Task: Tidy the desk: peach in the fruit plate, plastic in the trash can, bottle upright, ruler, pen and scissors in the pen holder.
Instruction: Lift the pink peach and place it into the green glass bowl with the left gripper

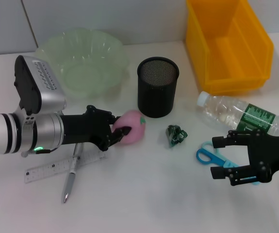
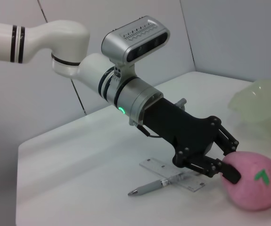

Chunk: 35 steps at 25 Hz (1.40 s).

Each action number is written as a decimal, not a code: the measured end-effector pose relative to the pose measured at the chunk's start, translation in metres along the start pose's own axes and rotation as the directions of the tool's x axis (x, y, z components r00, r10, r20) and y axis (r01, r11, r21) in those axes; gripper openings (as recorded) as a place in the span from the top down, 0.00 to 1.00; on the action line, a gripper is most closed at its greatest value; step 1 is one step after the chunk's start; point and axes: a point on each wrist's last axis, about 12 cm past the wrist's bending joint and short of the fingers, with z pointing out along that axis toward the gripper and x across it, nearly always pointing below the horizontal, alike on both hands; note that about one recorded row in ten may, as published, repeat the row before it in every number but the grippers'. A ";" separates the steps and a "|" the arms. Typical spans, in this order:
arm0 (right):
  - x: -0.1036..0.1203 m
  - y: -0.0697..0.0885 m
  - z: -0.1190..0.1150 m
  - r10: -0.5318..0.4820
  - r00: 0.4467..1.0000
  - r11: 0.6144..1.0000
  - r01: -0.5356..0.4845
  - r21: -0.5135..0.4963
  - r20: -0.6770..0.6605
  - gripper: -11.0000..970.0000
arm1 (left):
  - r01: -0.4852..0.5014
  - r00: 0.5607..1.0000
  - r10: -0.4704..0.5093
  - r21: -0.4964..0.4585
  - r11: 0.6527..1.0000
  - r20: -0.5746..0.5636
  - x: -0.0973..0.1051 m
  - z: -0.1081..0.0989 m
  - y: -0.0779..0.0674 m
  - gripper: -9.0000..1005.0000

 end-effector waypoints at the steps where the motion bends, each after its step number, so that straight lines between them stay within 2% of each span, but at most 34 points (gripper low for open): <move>1: 0.000 0.000 0.000 0.000 1.000 1.000 0.000 0.000 0.000 0.15 | 0.005 1.000 -0.005 0.005 1.000 0.015 0.000 -0.001 -0.001 0.72; 7: 0.000 0.000 0.001 0.012 1.000 1.000 -0.012 -0.002 0.001 0.15 | 0.008 0.999 -0.010 0.032 0.999 0.049 -0.001 -0.006 -0.005 0.73; 9: 0.000 0.001 0.001 0.013 1.000 1.000 -0.013 -0.003 0.001 0.15 | -0.016 0.995 0.009 0.076 0.997 0.095 -0.004 -0.016 -0.013 0.74; 12: 0.000 0.001 0.001 0.013 1.000 1.000 -0.013 -0.003 0.001 0.15 | -0.040 0.990 0.027 0.089 0.995 0.141 -0.010 -0.026 -0.017 0.74; 14: 0.000 0.001 0.001 0.013 1.000 1.000 -0.013 -0.003 0.002 0.15 | -0.069 0.976 0.057 0.048 0.996 0.208 -0.019 -0.044 -0.017 0.74; 17: 0.000 0.001 0.001 0.012 1.000 1.000 -0.012 -0.006 0.002 0.15 | -0.087 0.968 0.083 0.005 0.996 0.236 -0.024 -0.055 -0.014 0.73; 18: 0.000 0.001 0.001 0.011 1.000 1.000 -0.011 -0.008 0.002 0.15 | -0.093 0.964 0.096 -0.023 0.995 0.248 -0.027 -0.061 -0.010 0.72; 19: 0.000 0.002 0.001 0.009 1.000 1.000 -0.009 -0.013 0.003 0.15 | -0.084 0.957 0.106 -0.090 0.992 0.270 -0.032 -0.072 0.001 0.72; 20: 0.000 0.002 0.001 0.009 1.000 1.000 -0.009 -0.013 0.003 0.15 | -0.084 0.957 0.106 -0.090 0.992 0.270 -0.032 -0.072 0.001 0.71; 22: -0.001 0.003 0.001 0.007 1.000 1.000 -0.007 -0.025 0.006 0.15 | -0.059 0.951 0.104 -0.160 0.985 0.291 -0.036 -0.080 0.015 0.70; 23: -0.001 0.003 0.001 0.006 1.000 1.000 -0.006 -0.029 0.007 0.15 | -0.050 0.950 0.103 -0.181 0.982 0.296 -0.037 -0.081 0.019 0.70; 24: -0.002 0.004 0.001 0.004 1.000 0.999 -0.004 -0.037 0.008 0.15 | -0.029 0.952 0.098 -0.234 0.972 0.291 -0.040 -0.081 0.030 0.70; 25: -0.002 0.004 0.001 0.004 1.000 0.999 -0.004 -0.037 0.008 0.15 | -0.029 0.952 0.098 -0.234 0.972 0.291 -0.040 -0.081 0.030 0.69; 26: -0.003 0.004 0.001 0.003 1.000 0.999 -0.003 -0.040 0.009 0.15 | -0.015 0.958 0.097 -0.292 0.956 0.270 -0.042 -0.077 0.041 0.69; 27: -0.003 0.004 0.001 0.002 1.000 0.999 -0.002 -0.041 0.009 0.15 | -0.009 0.962 0.094 -0.316 0.949 0.255 -0.042 -0.074 0.046 0.68; 35: -0.005 0.005 0.002 -0.002 1.000 0.999 0.002 -0.053 0.011 0.15 | -0.016 0.974 0.096 -0.363 0.932 0.204 -0.042 -0.059 0.058 0.64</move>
